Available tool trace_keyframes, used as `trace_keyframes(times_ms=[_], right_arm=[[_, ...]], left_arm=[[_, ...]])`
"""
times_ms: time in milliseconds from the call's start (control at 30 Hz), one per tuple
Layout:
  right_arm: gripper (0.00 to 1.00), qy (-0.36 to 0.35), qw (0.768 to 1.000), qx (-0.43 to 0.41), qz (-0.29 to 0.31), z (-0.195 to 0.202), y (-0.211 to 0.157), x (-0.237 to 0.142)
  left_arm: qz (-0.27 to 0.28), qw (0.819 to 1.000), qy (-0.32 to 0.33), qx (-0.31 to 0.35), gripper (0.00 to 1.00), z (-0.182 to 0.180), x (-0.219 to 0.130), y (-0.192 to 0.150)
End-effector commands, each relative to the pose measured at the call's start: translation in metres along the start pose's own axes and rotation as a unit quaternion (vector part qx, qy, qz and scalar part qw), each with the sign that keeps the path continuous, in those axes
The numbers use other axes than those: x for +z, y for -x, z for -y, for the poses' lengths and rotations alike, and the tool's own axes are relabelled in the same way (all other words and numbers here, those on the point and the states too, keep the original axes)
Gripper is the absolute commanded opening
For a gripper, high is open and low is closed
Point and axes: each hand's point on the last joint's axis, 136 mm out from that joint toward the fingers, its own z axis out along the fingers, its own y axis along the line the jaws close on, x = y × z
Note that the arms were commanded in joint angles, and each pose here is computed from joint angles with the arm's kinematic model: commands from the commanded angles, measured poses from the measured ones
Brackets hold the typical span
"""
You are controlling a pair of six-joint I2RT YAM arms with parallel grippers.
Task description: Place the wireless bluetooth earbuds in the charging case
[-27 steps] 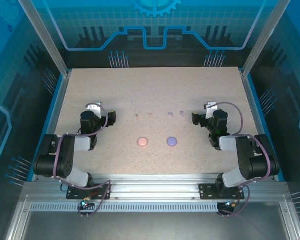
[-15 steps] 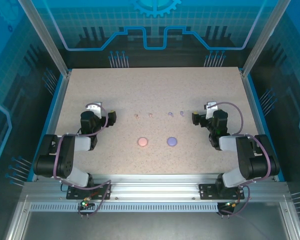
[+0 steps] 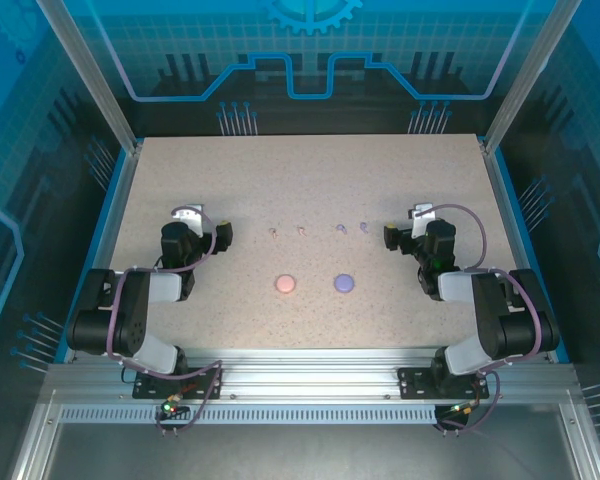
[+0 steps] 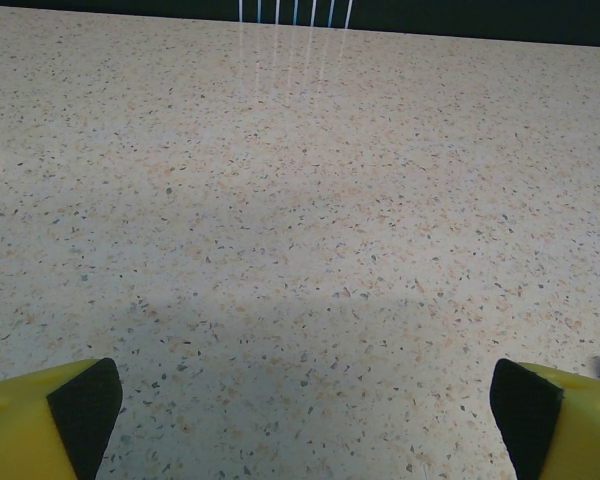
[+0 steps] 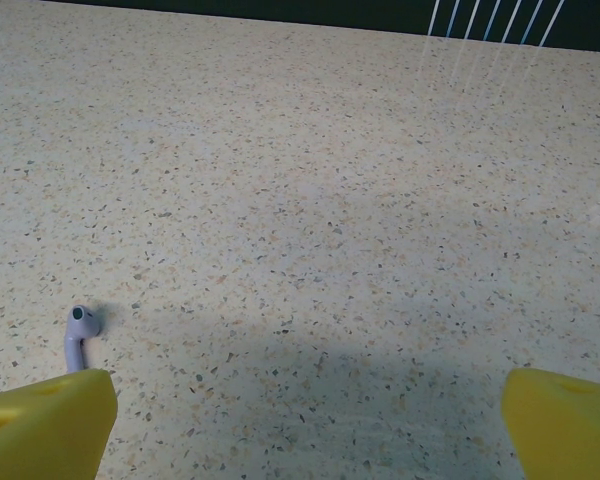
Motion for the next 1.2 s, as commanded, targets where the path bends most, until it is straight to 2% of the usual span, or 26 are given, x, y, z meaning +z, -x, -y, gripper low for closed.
trace_keyframes(times_ms=[0, 167, 333, 433, 533, 767, 933, 1167], right_arm=[[1.00, 0.000, 1.000, -0.003, 0.009, 0.005, 0.008, 0.002], [1.00, -0.030, 0.999, 0.008, 0.010, 0.014, 0.024, -0.009], [1.00, -0.038, 0.996, 0.055, -0.060, 0.019, 0.040, -0.022], [1.00, -0.049, 0.991, 0.106, -0.062, 0.022, 0.046, -0.030], [1.00, -0.091, 0.972, 0.195, -0.095, 0.036, 0.045, -0.041], [0.99, -0.005, 0.967, 0.190, -0.171, -0.003, 0.051, -0.054], [0.98, 0.026, 0.961, 0.165, -0.221, -0.036, 0.057, -0.081], [0.96, 0.044, 0.945, 0.142, -0.292, -0.078, 0.035, -0.107]], left_arm=[[0.003, 1.000, 0.002, -0.005, 0.99, -0.001, 0.002, 0.004], [0.011, 1.000, 0.017, -0.010, 0.99, -0.006, -0.004, 0.012], [-0.017, 0.999, 0.029, -0.012, 0.99, -0.007, -0.013, 0.026], [-0.028, 0.999, 0.034, -0.030, 0.99, -0.006, -0.023, 0.038], [-0.033, 0.997, 0.026, -0.071, 0.99, 0.000, -0.036, 0.052], [-0.075, 0.981, 0.006, -0.179, 0.99, 0.035, -0.065, 0.074], [-0.094, 0.967, -0.017, -0.236, 0.99, 0.066, -0.078, 0.067], [-0.161, 0.943, -0.066, -0.283, 0.99, 0.110, -0.081, 0.038]])
